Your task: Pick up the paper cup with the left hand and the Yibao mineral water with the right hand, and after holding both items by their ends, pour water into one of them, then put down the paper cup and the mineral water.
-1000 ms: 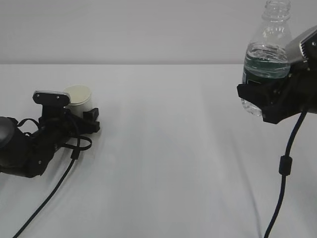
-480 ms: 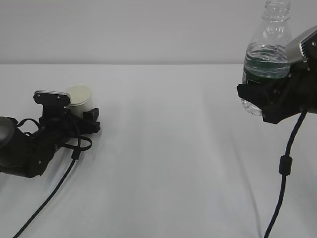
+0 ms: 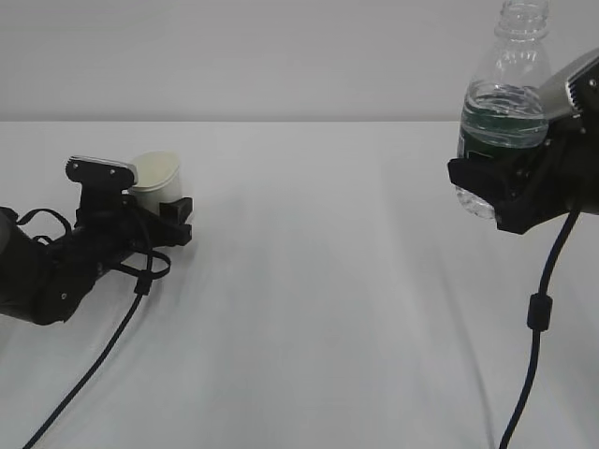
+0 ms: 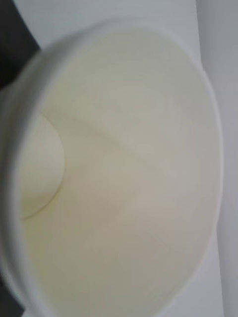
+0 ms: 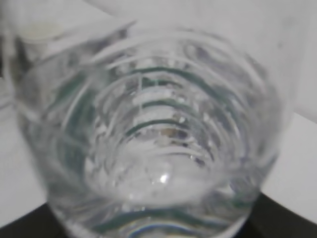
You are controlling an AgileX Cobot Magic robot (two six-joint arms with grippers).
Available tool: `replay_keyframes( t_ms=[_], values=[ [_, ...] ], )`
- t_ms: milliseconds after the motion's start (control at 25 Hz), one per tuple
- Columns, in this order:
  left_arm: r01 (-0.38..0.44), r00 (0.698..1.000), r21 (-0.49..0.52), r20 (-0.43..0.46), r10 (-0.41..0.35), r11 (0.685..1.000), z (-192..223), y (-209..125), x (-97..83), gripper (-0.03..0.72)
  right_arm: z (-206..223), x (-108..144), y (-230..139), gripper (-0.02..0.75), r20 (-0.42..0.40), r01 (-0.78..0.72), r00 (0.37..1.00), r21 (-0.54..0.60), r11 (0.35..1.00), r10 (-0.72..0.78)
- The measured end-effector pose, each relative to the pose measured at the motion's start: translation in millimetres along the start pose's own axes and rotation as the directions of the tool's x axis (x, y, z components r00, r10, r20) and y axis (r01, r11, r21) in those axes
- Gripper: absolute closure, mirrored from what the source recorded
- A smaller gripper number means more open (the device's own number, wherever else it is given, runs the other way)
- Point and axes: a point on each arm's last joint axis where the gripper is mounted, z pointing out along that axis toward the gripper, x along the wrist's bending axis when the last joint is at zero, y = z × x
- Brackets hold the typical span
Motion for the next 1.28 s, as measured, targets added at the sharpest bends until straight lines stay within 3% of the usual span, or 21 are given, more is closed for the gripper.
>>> replay_keyframes(
  t_ms=[480,760,1000,1280],
  values=[
    [-0.038,0.997,-0.025,0.066,0.040,0.999,-32.4,24.8,-7.9,0.214,0.0,0.0,0.0,0.321,0.000,0.000,1.000,0.000,1.000,0.000],
    [-0.017,0.985,-0.053,0.168,0.026,0.998,-52.3,43.4,-18.4,0.214,0.0,0.0,0.0,0.321,0.000,0.000,1.000,0.000,1.000,0.000],
    [-0.019,0.942,-0.061,0.334,0.039,0.998,-63.6,56.1,-34.4,0.214,0.0,0.1,-0.1,0.321,-0.001,0.002,1.000,0.001,1.000,-0.002],
    [-0.029,0.868,-0.047,0.495,0.049,0.998,-74.3,65.2,-49.8,0.215,0.0,0.1,-0.1,0.321,-0.002,0.003,1.000,0.001,1.000,-0.003]
  ],
)
